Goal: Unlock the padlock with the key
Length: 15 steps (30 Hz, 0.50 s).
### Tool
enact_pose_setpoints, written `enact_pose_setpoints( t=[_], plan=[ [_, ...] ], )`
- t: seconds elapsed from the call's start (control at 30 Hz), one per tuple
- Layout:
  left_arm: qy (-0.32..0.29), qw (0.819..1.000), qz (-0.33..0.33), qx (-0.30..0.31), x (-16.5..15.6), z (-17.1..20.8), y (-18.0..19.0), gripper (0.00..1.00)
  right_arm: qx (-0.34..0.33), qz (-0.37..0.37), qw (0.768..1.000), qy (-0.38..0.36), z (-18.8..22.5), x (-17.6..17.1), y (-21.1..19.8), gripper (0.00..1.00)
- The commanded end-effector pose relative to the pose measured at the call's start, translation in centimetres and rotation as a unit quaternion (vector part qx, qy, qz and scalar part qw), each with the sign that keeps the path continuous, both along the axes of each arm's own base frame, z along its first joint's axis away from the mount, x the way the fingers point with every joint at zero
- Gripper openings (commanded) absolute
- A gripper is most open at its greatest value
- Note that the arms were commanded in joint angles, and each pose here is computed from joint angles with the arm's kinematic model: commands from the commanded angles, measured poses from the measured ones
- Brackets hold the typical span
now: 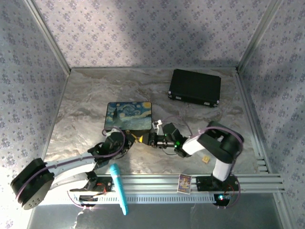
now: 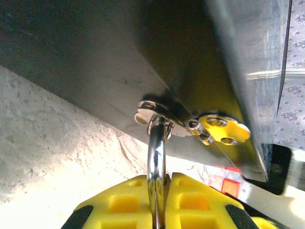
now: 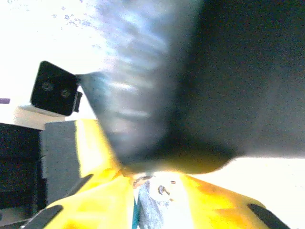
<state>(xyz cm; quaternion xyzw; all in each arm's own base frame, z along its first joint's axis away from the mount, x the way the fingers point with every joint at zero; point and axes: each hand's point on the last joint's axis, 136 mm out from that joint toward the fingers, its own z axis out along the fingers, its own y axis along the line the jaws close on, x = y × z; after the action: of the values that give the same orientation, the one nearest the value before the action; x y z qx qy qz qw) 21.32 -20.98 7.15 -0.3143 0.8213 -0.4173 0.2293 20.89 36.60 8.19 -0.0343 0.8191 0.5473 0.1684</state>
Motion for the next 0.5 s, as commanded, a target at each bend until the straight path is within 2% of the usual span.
enact_pose_setpoints(
  t=[0.0,0.1,0.17,0.2,0.27,0.3,0.33,0.4,0.47],
  plan=[
    [-0.012,1.000,-0.008,-0.026,0.4,2.3,-0.9,0.00,-0.160,0.006,0.986,-0.053,-2.6,-0.3,-3.1,0.37],
    [-0.004,1.000,-0.011,-0.028,0.3,2.1,-1.0,0.00,-0.258,0.033,0.959,-0.110,-2.8,-1.0,-5.1,0.37],
    [-0.002,0.999,-0.012,-0.031,0.3,2.0,-1.1,0.00,-0.286,0.066,0.943,-0.160,-2.2,-1.5,-5.4,0.39],
    [-0.003,0.999,-0.013,-0.033,0.3,2.1,-1.2,0.00,-0.295,0.090,0.932,-0.193,-1.7,-1.9,-5.0,0.44],
    [-0.004,0.999,-0.016,-0.034,0.2,2.3,-1.3,0.00,-0.338,0.111,0.901,-0.248,-1.2,-1.9,-5.1,0.63],
    [-0.005,0.999,-0.017,-0.033,0.2,2.3,-1.3,0.00,-0.362,0.117,0.882,-0.278,-0.8,-1.7,-5.1,0.86],
    [-0.004,0.999,-0.019,-0.035,0.2,2.4,-1.4,0.00,-0.386,0.120,0.867,-0.292,-0.8,-1.5,-5.3,0.99],
    [-0.001,0.999,-0.023,-0.038,0.1,2.5,-1.5,0.00,-0.427,0.125,0.827,-0.343,-0.3,-0.9,-5.0,0.96],
    [0.002,0.999,-0.027,-0.039,0.0,2.6,-1.6,0.00,-0.422,0.157,0.803,-0.390,-0.1,-1.1,-3.6,0.87]
  ],
)
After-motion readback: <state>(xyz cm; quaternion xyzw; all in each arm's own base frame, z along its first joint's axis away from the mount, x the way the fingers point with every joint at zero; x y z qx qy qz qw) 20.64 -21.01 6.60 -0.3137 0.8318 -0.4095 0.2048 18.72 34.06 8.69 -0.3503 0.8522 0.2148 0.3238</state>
